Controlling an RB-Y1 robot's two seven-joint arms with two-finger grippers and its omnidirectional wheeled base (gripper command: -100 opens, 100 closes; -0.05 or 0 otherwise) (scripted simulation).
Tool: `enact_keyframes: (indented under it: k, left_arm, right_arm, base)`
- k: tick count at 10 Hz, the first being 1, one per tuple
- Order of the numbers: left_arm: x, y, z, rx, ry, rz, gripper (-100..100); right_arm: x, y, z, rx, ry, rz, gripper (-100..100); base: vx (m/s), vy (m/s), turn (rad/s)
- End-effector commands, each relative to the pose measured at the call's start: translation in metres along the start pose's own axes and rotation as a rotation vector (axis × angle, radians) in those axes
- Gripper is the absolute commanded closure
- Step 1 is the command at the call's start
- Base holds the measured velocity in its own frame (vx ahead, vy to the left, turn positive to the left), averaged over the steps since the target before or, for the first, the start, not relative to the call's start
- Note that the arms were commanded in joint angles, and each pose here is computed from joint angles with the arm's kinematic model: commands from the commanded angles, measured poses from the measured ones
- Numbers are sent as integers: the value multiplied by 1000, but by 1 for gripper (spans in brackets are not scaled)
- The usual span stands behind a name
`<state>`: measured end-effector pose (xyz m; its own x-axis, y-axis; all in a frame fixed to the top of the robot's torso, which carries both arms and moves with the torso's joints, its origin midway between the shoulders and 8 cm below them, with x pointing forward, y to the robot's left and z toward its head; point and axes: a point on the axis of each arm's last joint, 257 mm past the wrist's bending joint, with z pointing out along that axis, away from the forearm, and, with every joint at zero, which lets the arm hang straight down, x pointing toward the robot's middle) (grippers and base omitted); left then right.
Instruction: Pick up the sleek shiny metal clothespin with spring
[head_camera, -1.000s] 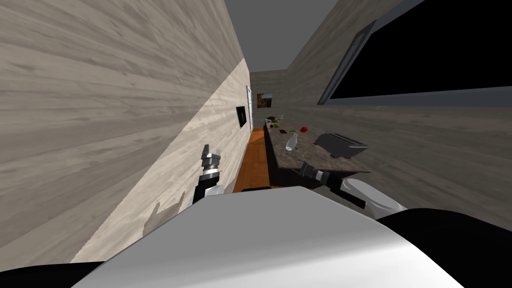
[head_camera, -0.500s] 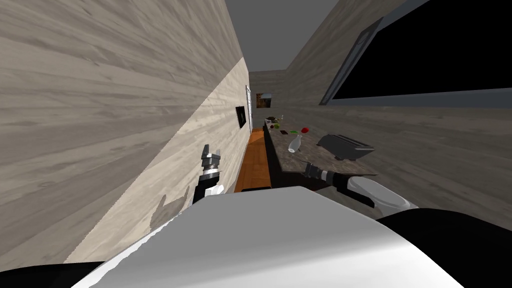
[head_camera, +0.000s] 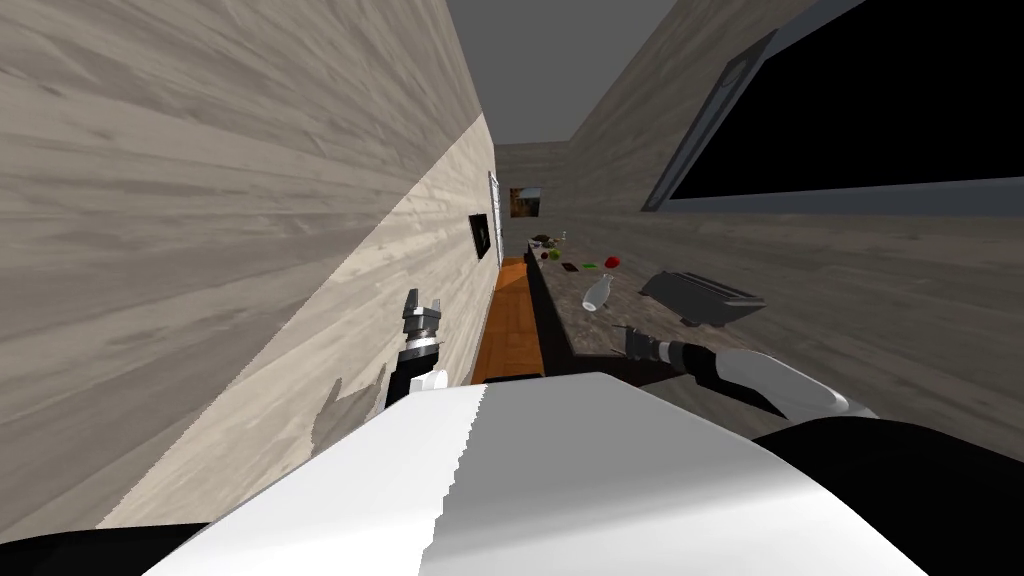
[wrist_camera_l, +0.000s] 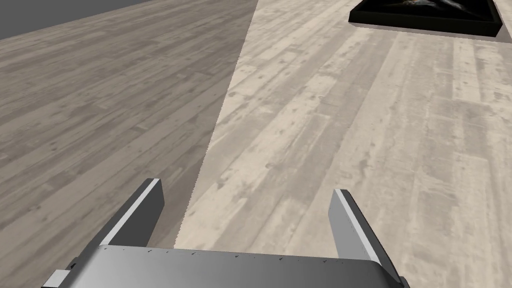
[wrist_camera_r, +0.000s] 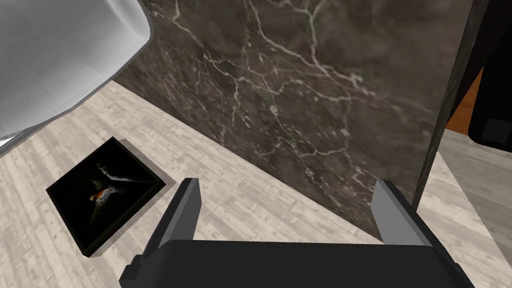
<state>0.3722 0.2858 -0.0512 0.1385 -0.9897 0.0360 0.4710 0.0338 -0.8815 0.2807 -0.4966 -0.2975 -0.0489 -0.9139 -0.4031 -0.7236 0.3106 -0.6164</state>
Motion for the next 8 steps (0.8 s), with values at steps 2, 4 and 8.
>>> enact_keyframes:
  k: [2,4,8]
  left_arm:
    - [0,0,0,0,0,0,0]
    - [0,0,0,0,0,0,0]
    - [0,0,0,0,0,0,0]
  right_arm:
    - [33,2,-15,-62,79,-81,-100]
    - [54,5,-27,-111,134,-131,-100]
    - [93,17,-53,-216,231,-208,-100]
  base:
    - [156,9,-58]
    - [160,15,-33]
    - [172,12,-47]
